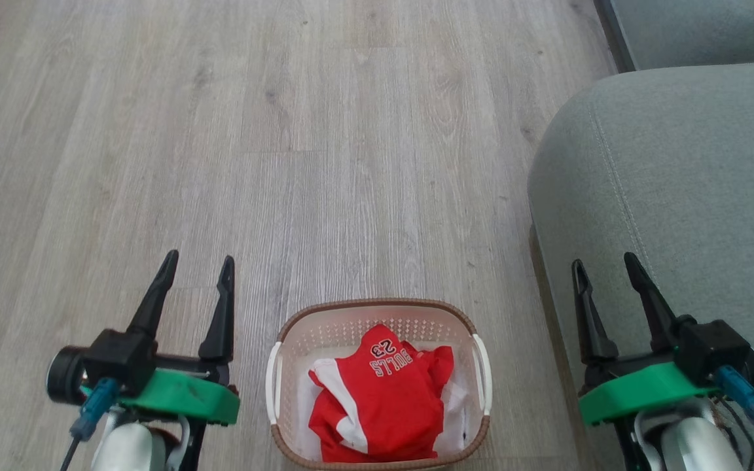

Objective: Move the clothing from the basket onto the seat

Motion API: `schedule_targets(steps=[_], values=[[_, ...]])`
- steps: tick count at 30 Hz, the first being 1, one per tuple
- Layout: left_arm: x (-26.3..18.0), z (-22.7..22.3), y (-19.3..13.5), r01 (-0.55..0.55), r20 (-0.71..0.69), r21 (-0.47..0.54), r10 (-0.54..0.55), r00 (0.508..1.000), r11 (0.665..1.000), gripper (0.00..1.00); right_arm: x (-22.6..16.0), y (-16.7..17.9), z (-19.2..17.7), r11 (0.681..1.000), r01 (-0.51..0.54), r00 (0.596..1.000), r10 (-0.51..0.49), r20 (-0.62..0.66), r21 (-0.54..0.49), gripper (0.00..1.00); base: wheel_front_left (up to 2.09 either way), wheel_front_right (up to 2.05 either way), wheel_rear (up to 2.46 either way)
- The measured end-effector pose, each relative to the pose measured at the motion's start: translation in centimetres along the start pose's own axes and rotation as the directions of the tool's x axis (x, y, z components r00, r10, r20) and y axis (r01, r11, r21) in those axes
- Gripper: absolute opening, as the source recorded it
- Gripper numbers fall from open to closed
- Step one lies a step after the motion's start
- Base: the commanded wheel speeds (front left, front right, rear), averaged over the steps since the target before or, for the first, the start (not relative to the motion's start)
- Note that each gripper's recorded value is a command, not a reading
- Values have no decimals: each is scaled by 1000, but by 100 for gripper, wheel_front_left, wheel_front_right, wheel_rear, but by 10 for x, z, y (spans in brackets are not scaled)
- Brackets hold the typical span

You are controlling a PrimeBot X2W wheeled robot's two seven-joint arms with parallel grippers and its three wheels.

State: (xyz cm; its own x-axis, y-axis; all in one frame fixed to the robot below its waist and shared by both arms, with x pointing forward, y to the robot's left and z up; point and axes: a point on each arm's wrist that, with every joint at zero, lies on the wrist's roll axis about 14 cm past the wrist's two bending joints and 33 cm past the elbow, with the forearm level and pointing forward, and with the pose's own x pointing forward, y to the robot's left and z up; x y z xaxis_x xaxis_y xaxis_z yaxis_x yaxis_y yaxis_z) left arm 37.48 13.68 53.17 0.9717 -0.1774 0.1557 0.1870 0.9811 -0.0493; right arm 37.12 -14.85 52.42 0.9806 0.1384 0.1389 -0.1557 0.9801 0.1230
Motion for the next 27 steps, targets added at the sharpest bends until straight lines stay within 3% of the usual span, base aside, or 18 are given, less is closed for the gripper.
schedule_targets(steps=[16,27], values=[[18,-10,-8,35,-18,-19,-36,999,999,100,5,-11,-3,1000,31,999,-31,-5,-1,100,0,0,0],[43,-46,-22,75,-99,-83,-83,992,994,100,28,-31,5,997,74,997,-73,34,-17,100,0,0,0]])
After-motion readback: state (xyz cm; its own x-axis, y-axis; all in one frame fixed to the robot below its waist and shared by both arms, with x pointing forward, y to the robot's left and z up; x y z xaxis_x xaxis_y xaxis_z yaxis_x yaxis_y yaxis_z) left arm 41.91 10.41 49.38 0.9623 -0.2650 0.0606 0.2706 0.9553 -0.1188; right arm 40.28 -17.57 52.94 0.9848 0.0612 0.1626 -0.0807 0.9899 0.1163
